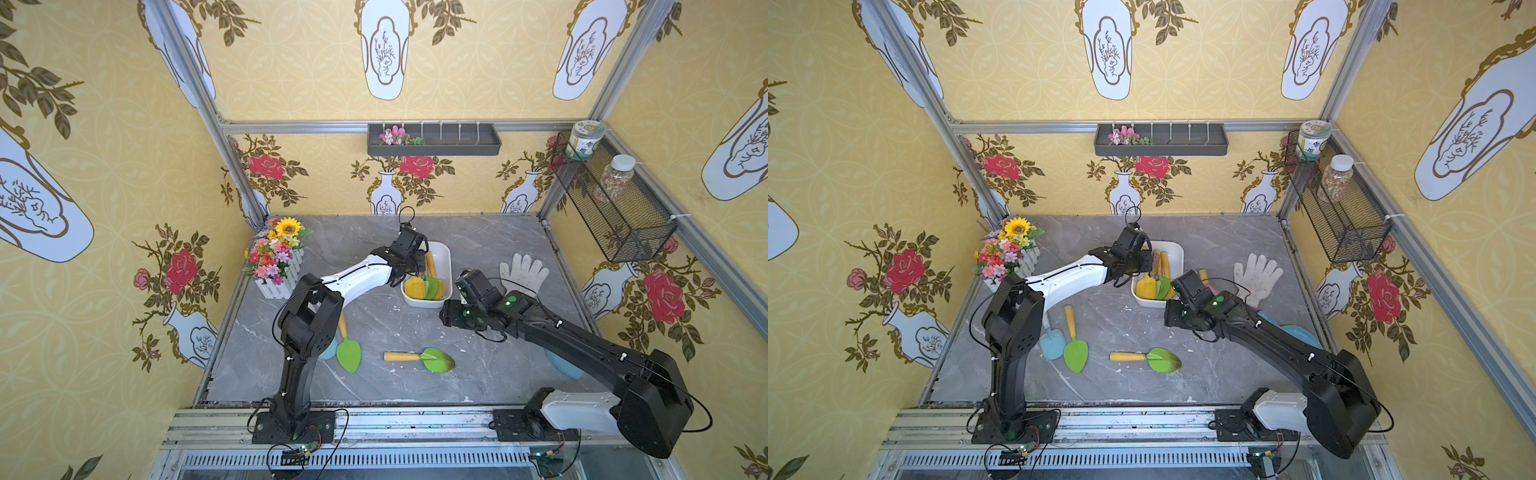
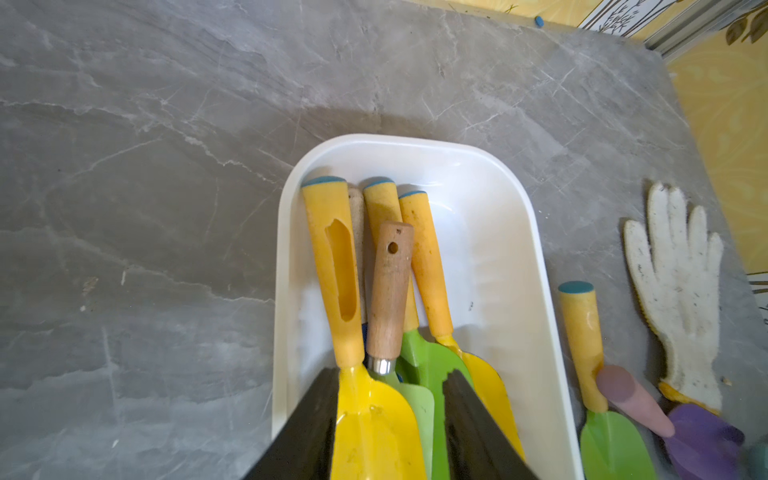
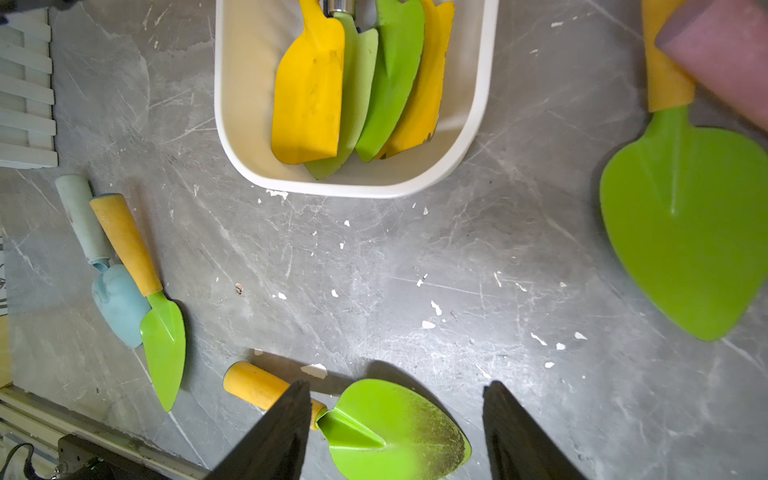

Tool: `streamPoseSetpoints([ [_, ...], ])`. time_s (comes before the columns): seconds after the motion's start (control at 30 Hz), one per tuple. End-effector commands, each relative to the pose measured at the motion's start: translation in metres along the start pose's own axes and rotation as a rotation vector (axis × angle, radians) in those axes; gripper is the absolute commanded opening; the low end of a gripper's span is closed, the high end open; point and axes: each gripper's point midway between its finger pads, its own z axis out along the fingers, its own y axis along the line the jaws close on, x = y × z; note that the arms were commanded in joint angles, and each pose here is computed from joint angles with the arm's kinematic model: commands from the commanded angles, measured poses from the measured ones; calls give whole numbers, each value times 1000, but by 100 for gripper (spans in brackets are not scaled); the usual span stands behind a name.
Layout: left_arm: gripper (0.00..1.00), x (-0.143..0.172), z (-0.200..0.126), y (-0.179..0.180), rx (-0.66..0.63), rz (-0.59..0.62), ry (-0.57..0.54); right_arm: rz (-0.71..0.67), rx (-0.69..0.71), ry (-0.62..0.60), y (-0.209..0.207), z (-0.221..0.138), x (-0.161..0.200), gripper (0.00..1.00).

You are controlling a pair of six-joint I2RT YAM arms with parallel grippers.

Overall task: Put the shovel into the storage box
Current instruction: Place the shovel in the storage box, then pick up the shovel from the center of the board.

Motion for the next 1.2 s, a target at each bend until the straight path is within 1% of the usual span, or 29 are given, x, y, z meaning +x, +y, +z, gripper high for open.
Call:
streamPoseSetpoints([
  [0.0,47,4,-10,-7,49,-17,5,-18,12,-6,0,-2,-4,70],
  [0.3,48,18,-44,-2,91,-39,7,-44,28,-10,0,-6,-12,70],
  [0.57,49,43,-66,11,110,-72,29,-48,42,-9,-3,-8,-18,71],
  [0.8,49,70,-83,22,124,-89,52,-23,60,-13,-12,-10,-27,71],
  [1.0,49,85,-99,25,160,-113,64,9,93,-21,-28,-18,-41,73],
  [1.17,50,100,-107,19,200,-120,74,64,138,-32,-54,-25,-55,79],
])
